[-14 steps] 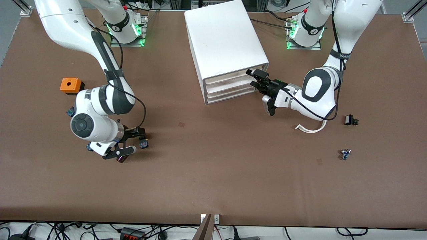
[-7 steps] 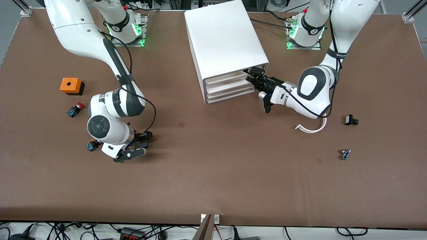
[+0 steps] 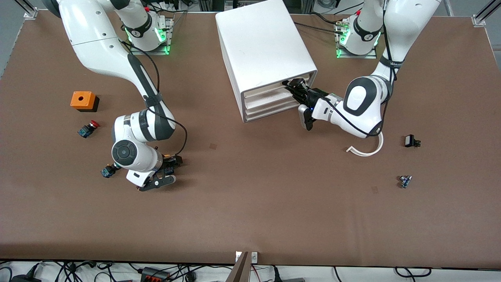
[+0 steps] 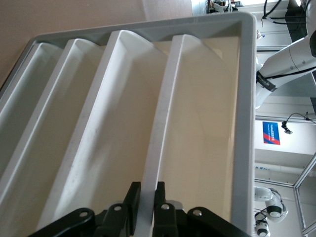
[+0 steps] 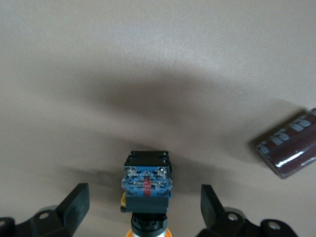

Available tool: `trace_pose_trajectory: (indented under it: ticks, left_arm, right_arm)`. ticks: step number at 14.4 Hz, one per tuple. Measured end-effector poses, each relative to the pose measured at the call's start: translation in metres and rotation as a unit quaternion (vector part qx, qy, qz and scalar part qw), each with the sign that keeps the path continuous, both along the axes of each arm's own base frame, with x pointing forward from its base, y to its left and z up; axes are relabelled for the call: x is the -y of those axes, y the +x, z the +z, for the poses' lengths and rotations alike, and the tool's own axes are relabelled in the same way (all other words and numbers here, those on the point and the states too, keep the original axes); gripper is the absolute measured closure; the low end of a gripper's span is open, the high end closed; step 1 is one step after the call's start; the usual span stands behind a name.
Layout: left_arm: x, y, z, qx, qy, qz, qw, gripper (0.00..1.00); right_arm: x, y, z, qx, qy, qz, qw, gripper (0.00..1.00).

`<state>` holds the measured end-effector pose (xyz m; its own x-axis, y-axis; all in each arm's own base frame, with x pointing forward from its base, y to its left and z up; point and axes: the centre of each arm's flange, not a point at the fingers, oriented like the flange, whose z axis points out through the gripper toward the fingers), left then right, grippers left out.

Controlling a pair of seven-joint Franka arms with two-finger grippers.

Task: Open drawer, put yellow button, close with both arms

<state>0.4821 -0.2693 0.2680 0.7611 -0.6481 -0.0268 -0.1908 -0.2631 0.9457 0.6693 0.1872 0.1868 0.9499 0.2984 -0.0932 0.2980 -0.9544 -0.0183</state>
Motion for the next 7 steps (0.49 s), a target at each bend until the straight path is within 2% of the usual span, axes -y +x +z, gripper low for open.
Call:
trace_pose_trajectory:
  ticks: [2, 4, 5, 7]
  left_arm:
    - [-0.0004, 0.0001, -0.0011, 0.003, -0.003, -0.001, 1.000, 0.84]
    - [0.0001, 0.0008, -0.0010, 0.005, -0.005, -0.002, 1.000, 0.84]
    - [0.0007, 0.0017, -0.0006, 0.007, -0.006, -0.003, 1.000, 0.84]
    - [0.0039, 0.0049, 0.0015, 0.012, -0.009, -0.005, 1.000, 0.84]
  right_arm:
    - [0.0003, -0.0008, -0.0050, -0.003, -0.001, 0.000, 1.000, 0.00]
    - [0.0001, -0.0010, -0.0061, -0.003, -0.001, 0.000, 1.000, 0.07]
    - [-0.0002, -0.0008, -0.0058, -0.002, -0.001, 0.000, 1.000, 0.07]
    - [-0.0008, 0.0001, -0.0050, 0.001, 0.000, 0.001, 1.000, 0.19]
